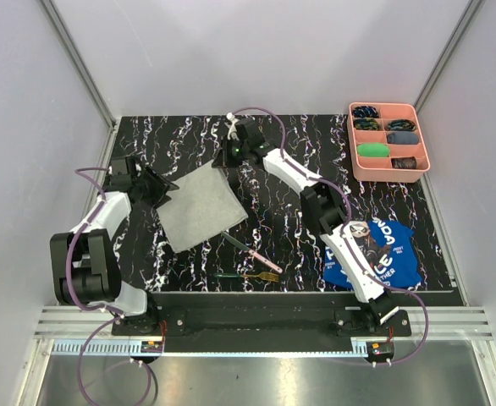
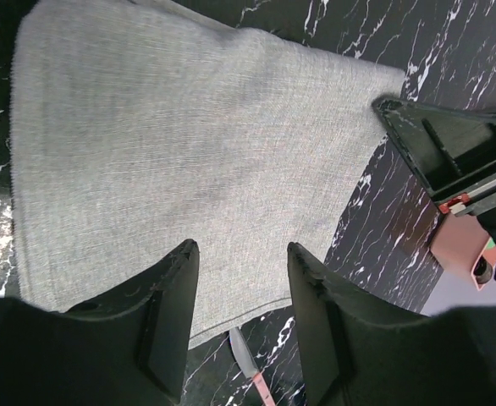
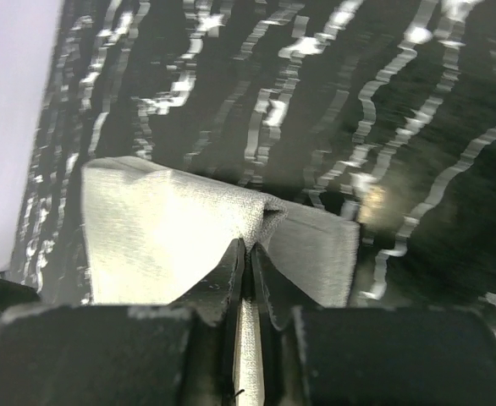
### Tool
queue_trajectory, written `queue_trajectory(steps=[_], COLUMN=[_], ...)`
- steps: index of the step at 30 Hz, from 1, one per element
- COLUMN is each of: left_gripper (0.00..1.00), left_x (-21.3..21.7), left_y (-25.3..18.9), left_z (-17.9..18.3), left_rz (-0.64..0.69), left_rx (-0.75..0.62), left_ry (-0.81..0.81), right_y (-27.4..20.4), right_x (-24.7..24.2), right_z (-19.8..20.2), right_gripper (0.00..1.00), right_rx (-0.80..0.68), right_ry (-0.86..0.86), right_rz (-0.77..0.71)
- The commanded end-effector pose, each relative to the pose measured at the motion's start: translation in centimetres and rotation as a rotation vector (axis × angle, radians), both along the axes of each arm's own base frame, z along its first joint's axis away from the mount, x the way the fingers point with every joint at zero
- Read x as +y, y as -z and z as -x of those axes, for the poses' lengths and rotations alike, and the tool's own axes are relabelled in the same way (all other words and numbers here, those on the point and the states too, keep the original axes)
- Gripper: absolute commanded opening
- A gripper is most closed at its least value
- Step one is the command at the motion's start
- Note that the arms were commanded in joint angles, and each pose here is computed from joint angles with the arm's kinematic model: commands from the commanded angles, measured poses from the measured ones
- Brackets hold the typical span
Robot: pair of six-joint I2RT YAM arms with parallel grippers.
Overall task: Fold the napkin into a case and place the utensils inside
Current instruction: Smooth out the lower triangle-folded napkin at the center of the board.
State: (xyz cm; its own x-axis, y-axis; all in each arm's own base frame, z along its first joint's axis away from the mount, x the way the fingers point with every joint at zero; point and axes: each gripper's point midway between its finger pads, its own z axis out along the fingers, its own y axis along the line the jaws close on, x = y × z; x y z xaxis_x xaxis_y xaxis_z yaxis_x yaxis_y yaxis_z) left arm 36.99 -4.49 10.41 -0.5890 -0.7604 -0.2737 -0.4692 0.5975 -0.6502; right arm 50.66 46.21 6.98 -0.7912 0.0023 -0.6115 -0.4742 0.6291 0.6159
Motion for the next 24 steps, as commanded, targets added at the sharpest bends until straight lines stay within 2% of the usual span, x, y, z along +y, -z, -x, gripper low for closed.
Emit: queue_trajectory(steps=[1,7,11,13,14,18,21,24], left_gripper=[0.50,0.59,0.59,0.59,0.59,0.66,0.68,0.67], left_x=[0.9,2.3,2.9,3.5,3.8,6.2,7.6,7.3], left_y=[-1.2,-0.8,-0.1,-0.1,-0.2,0.3,1.3,2.8], left_z=[-2.3,-3.9,-4.9,-5.8,-6.4,-6.6,-7.0,-7.2], left_rz=[0.022,0.030,0.055,0.055,0.055,-0.063,-0.106,-0.046], left_rx=[-0.047,-0.030,0.005,0.008,0.006,0.038,0.059,0.098], left_ry=[-0.027,-0.043,-0.014,-0.004,0.000,-0.018,-0.002,0.043], right_y=[-2.4,0.0,0.0,-0.3,-0.1,-0.1,0.3,0.9], right_x=[-2.5,-3.5,-3.7,-3.6,-3.6,-3.2,-2.9,-2.8], right_z=[-2.3,-3.0,-3.1,-3.0,-2.7,-1.7,-1.1,-0.8], right_gripper=[0.13,0.22,0.34,0.36,0.42,0.53,0.57,0.58], right_rx=[-0.038,-0.005,-0.018,-0.021,-0.010,0.014,0.033,0.051], right_ry=[0.068,0.060,0.045,0.037,0.028,-0.023,-0.059,-0.069], right_rz=[-0.016,-0.012,-0.007,-0.011,-0.008,-0.026,-0.045,-0.050])
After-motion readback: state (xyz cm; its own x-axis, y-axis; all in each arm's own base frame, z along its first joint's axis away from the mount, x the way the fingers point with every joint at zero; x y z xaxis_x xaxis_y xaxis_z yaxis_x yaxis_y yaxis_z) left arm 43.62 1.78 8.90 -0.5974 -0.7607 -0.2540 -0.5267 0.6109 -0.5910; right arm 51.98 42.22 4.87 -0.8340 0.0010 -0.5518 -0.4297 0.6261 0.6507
